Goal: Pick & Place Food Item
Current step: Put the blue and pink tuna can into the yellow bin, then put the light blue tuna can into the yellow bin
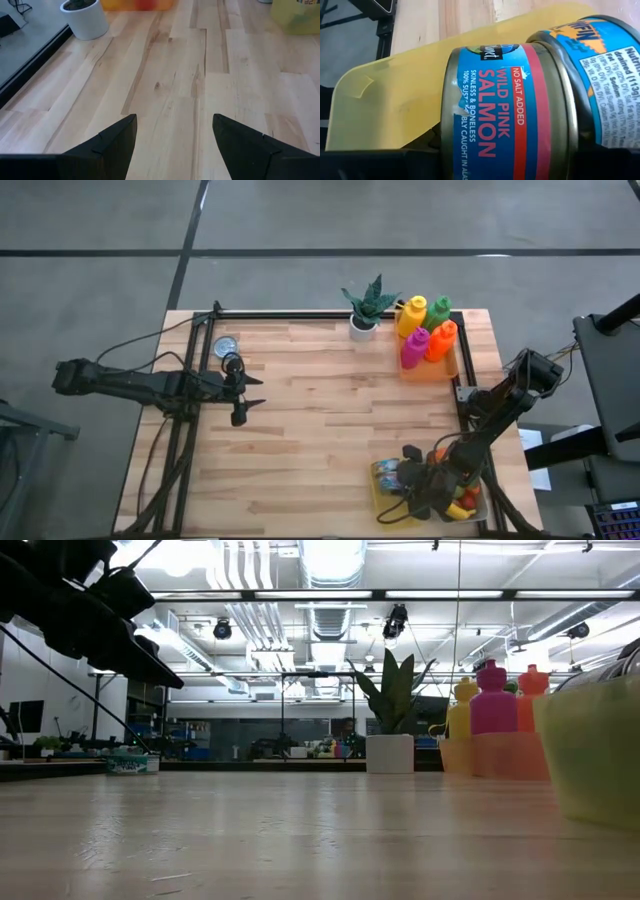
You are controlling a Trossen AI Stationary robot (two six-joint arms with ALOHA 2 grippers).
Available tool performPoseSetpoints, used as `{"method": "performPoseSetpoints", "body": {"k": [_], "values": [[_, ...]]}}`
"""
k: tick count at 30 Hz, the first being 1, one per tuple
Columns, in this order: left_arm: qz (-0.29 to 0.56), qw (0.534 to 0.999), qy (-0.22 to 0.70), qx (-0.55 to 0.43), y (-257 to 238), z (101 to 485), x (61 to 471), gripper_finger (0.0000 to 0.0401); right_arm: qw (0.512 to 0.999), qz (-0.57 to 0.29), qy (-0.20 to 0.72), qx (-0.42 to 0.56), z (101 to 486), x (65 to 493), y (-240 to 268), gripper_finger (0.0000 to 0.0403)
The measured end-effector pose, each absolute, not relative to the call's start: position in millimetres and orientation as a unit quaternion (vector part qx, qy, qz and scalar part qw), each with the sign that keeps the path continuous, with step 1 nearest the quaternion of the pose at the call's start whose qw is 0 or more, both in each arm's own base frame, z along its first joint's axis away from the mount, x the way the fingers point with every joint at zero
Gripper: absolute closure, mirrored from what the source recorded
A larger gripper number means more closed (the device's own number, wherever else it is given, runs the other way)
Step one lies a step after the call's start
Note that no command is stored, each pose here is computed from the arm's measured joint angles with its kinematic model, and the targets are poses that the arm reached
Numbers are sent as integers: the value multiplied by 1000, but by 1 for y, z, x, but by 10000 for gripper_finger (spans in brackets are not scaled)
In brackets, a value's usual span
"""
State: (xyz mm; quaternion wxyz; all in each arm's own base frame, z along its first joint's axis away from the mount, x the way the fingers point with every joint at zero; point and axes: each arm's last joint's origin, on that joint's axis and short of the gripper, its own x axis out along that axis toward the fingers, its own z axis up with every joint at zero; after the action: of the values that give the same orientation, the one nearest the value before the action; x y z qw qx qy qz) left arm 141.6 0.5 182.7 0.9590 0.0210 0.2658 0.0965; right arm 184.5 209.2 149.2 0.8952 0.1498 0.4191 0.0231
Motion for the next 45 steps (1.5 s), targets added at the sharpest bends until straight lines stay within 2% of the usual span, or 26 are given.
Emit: {"method": "performPoseSetpoints", "body": {"k": [3,7,11,22,28,36,41,45], "values": [[96,959,266,21,0,183,142,138,895,26,417,153,150,185,210,229],[96,959,266,21,0,183,142,138,898,23,411,155,150,185,210,178],[96,959,266,21,0,183,142,138,899,21,409,152,150,185,210,156],[96,959,267,21,0,183,142,138,896,28,412,165,154,184,210,150],[96,959,267,21,0,182,141,138,885,49,407,220,174,179,207,150],[96,958,269,22,0,182,141,138,889,63,381,246,206,168,193,149],[96,958,269,22,1,182,141,138,907,49,335,251,227,161,180,149],[96,958,269,22,0,182,141,138,938,7,253,236,244,158,169,149]]}}
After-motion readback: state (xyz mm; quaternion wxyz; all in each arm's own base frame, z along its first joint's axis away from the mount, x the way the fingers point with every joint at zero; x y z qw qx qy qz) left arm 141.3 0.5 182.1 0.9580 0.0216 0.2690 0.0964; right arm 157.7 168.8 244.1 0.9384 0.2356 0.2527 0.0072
